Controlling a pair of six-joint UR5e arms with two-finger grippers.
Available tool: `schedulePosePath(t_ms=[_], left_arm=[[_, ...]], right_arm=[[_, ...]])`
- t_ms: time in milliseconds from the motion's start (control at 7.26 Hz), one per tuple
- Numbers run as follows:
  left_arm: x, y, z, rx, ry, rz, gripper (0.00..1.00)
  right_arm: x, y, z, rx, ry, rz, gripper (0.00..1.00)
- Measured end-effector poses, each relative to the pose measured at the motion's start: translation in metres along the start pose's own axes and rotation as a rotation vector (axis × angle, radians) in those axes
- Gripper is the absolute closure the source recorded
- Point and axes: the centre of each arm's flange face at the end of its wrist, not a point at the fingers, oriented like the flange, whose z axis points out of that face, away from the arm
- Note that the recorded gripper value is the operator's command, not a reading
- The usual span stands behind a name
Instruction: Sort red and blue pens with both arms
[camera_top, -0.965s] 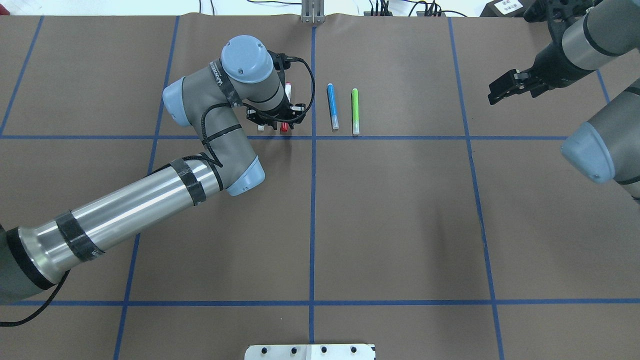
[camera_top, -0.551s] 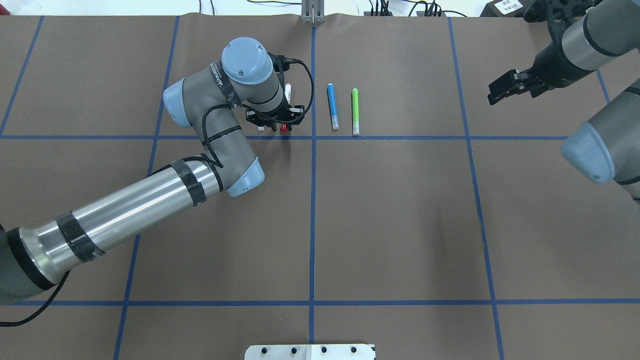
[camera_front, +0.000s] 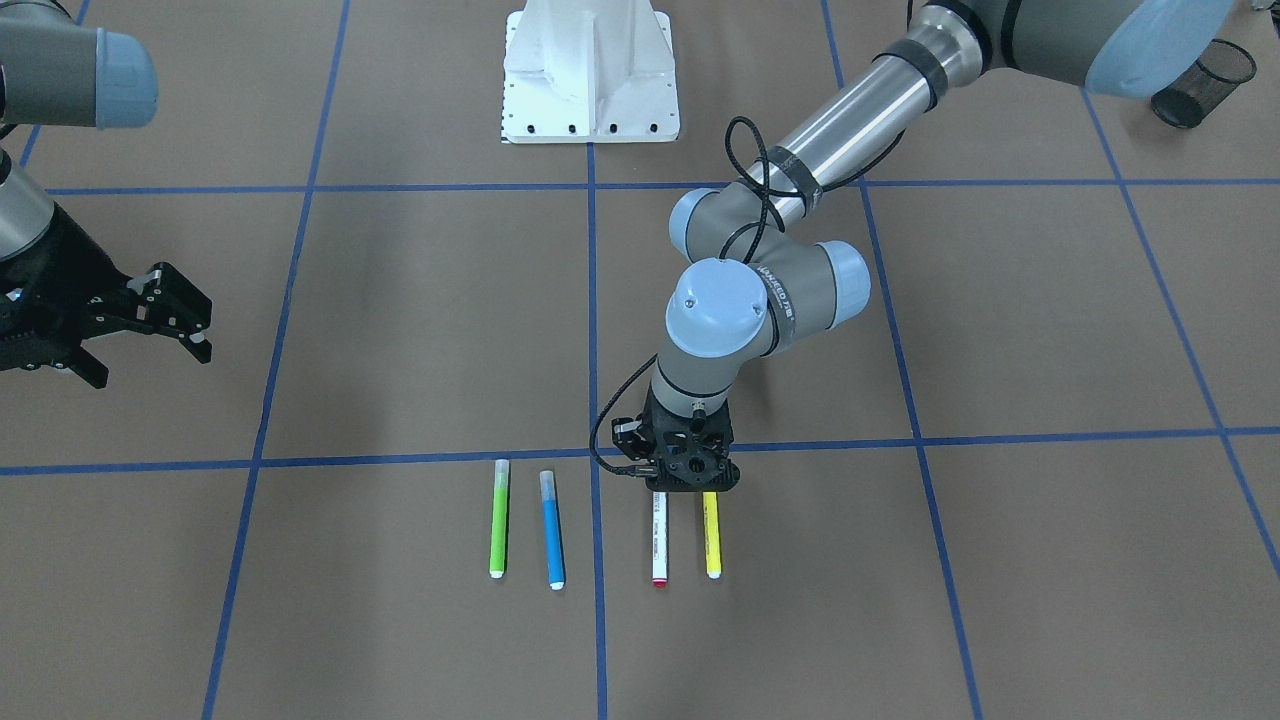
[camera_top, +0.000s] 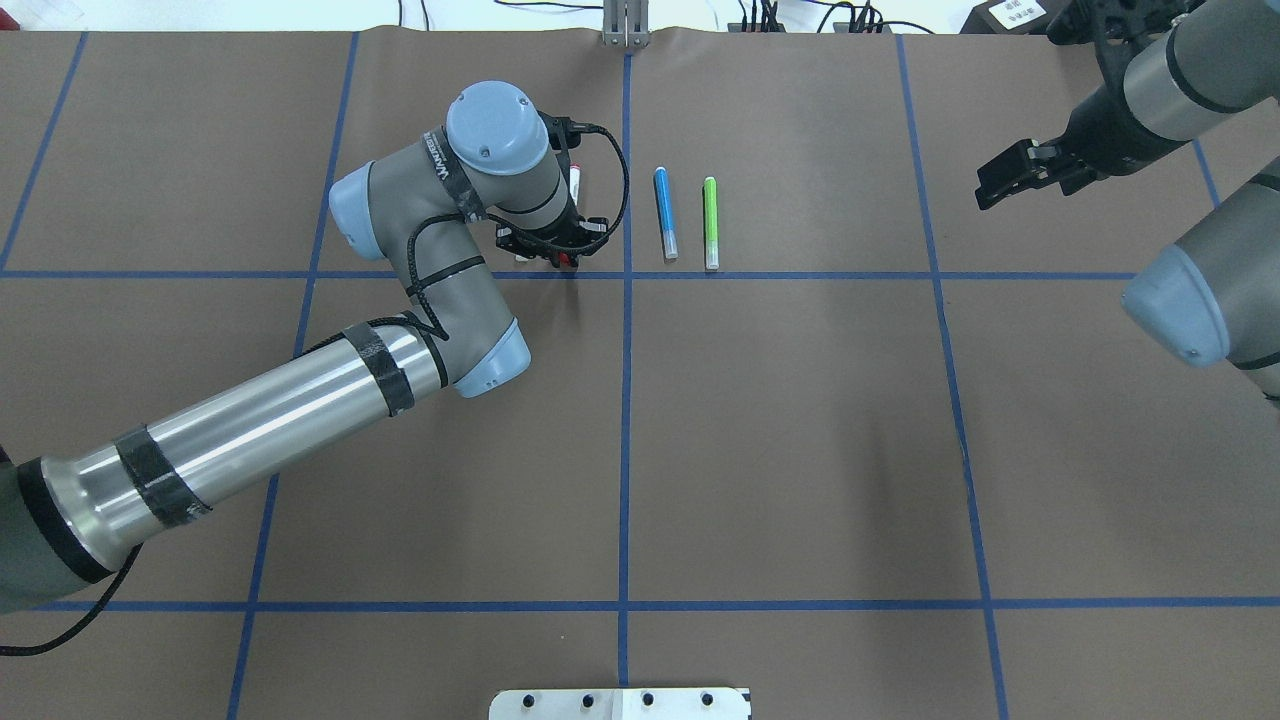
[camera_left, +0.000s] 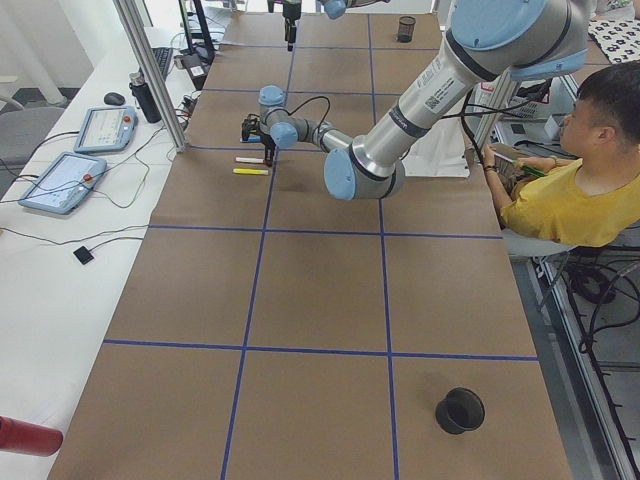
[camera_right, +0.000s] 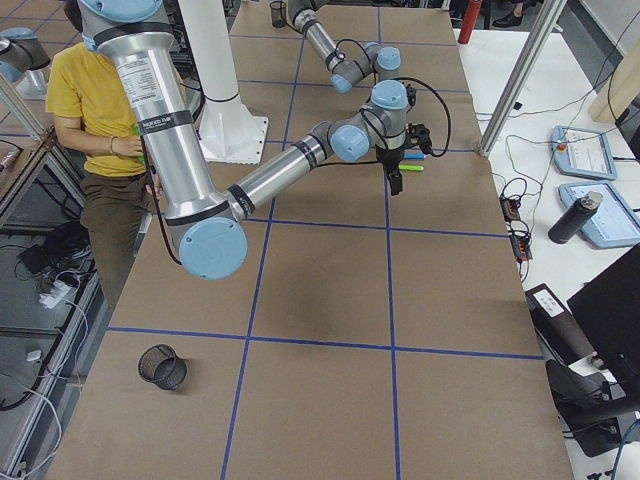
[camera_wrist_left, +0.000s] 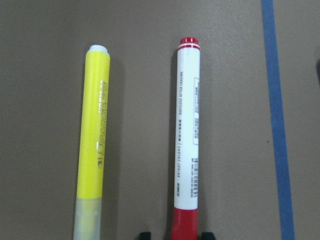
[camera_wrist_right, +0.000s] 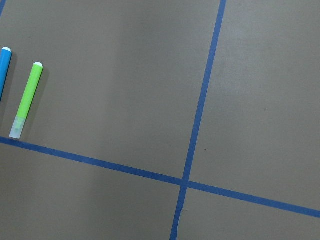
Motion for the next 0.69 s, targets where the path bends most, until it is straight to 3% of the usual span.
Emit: schedulePosePath(t_ms=[413,689], left_arm=[[0.004,0.0,-0.005,0.009,0.007,0.003,1.0],[0.016,0.0,-0.027,0.025,0.034,-0.005,1.0]], right_arm=[[0.0,0.0,0.0,0.0,0.0,0.0,0.0],[0.0,0.0,-0.001,0.001,-0.001,-0.001,0.0]])
